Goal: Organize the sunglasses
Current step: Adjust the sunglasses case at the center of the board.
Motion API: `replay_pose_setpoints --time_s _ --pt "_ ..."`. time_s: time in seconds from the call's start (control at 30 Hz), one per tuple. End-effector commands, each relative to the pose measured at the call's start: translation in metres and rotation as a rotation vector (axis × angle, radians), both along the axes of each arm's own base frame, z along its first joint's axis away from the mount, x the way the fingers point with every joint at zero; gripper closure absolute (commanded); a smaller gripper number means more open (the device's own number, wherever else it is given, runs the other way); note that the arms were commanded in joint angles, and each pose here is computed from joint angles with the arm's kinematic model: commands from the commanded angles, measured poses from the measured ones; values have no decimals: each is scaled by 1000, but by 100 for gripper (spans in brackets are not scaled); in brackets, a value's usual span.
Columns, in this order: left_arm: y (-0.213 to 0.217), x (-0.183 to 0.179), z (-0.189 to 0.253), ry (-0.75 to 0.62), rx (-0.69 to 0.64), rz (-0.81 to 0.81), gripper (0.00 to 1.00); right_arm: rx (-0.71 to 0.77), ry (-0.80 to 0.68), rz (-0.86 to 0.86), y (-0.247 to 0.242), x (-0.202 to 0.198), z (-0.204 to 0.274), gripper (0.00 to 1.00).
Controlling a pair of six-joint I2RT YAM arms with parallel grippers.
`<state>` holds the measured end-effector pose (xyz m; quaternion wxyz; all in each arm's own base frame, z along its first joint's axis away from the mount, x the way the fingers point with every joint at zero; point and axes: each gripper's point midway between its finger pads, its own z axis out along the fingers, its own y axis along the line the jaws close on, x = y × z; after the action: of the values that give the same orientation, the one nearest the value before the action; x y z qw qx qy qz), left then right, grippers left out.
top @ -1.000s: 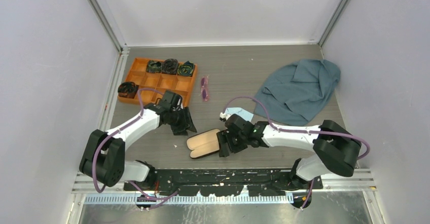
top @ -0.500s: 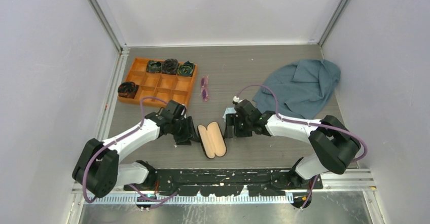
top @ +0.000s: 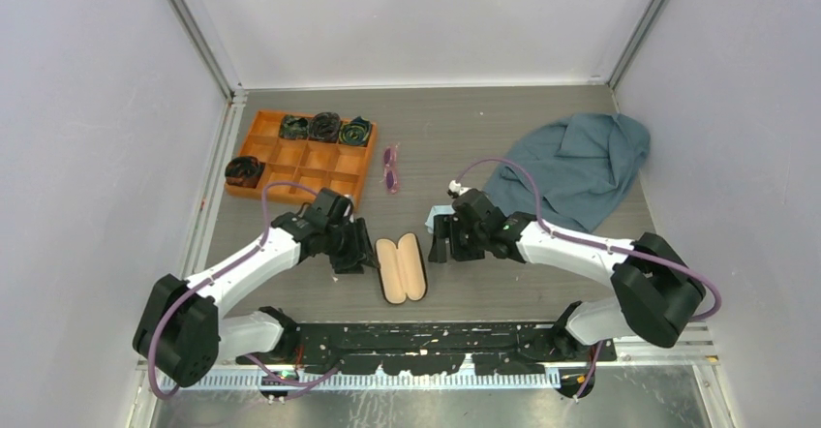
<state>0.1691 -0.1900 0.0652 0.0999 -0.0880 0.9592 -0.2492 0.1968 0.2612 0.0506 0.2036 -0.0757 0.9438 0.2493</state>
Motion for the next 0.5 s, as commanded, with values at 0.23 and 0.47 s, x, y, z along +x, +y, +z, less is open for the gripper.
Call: replay_pose_setpoints --time_s 0.23,0.47 --pt "-14 36 33 -142 -47 21 53 32 -91 -18 -3 23 48 27" --pt "-18 80 31 -162 78 9 57 -12 -109 -76 -12 33 49 27"
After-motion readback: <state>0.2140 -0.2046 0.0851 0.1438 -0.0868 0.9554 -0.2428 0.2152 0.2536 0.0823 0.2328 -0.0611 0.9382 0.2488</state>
